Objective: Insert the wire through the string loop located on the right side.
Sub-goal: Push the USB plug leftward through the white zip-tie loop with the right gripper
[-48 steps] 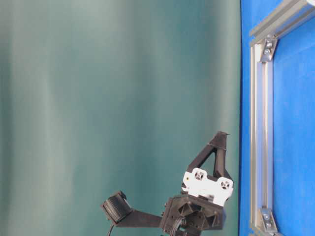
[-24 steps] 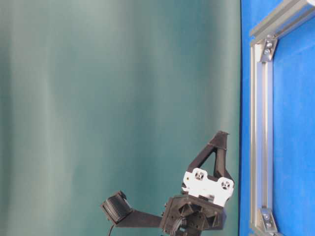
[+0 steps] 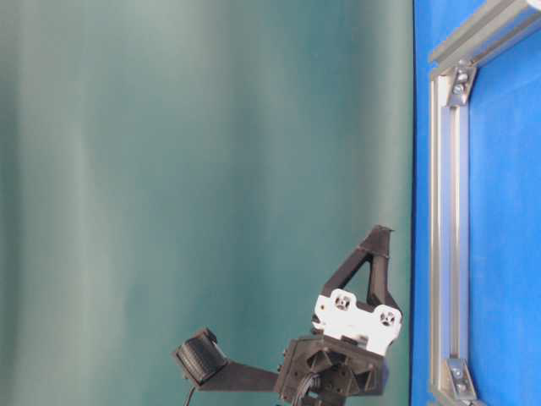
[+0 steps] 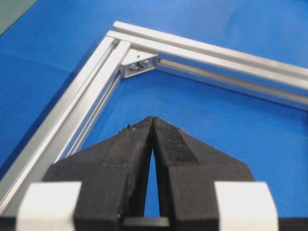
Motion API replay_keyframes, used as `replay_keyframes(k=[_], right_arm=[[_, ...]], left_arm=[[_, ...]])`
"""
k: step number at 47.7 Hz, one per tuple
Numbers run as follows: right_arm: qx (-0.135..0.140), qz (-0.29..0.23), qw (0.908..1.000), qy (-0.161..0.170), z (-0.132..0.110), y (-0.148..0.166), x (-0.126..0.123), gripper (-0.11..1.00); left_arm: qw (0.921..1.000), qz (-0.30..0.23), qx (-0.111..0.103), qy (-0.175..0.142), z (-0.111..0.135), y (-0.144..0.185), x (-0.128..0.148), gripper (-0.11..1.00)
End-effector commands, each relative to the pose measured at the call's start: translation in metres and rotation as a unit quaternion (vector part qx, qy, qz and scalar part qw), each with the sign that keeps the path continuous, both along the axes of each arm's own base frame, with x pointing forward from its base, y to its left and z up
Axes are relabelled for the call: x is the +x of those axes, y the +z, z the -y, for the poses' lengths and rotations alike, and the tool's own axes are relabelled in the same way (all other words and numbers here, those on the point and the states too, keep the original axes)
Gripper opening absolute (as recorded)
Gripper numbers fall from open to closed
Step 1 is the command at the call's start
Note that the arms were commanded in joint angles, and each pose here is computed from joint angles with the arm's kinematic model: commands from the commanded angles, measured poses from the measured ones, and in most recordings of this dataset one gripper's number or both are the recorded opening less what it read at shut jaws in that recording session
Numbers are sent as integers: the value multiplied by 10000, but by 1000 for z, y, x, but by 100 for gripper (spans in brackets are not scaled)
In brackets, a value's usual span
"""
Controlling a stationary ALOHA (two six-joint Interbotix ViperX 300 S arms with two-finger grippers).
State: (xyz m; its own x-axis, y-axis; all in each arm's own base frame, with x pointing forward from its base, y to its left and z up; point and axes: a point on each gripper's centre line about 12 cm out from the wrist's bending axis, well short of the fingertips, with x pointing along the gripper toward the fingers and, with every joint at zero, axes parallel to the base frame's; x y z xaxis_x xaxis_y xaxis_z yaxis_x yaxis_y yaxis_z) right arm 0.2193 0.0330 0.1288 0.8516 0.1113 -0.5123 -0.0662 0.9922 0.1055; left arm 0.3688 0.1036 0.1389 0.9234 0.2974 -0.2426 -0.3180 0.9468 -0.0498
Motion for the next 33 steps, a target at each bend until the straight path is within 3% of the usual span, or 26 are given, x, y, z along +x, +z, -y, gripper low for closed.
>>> replay_keyframes(k=[1,22,33], right_arm=[[8,130,9999,-1,-2,5,13,-4],[-19,118,9999,-9,-9,2,61,-4],[-8,186,9998,-19,-10,4,69,-4]], left_arm=[[9997,234,74,-25,1,15,3,0],[9997,218,101,-32,1,15,2,0],[9997,218,101,-32,1,15,2,0]])
